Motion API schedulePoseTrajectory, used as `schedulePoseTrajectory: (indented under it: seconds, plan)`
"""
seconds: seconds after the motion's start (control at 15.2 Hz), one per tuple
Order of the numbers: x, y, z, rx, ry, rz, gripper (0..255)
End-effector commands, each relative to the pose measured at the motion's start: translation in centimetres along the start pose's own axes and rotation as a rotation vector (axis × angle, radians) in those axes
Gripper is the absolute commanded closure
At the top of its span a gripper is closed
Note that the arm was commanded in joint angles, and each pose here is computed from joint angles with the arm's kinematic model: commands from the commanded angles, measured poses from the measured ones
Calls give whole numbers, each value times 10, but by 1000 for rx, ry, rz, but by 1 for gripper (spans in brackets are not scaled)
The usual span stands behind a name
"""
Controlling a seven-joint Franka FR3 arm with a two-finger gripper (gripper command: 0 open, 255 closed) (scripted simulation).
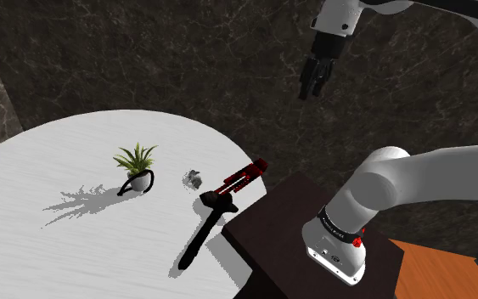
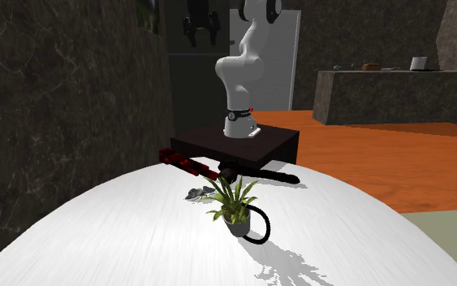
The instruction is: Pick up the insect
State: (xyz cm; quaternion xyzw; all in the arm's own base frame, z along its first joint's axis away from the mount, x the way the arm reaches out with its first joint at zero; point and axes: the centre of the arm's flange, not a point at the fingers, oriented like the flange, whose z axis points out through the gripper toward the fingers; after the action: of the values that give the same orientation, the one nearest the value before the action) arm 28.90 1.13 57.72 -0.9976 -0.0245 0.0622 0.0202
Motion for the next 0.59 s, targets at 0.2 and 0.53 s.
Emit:
schedulePoseTrajectory:
  seconds: [0.2, 0.53]
  plan:
    - [19, -11, 32, 2, 8, 2, 0]
    - [50, -29, 86, 6, 20, 6, 0]
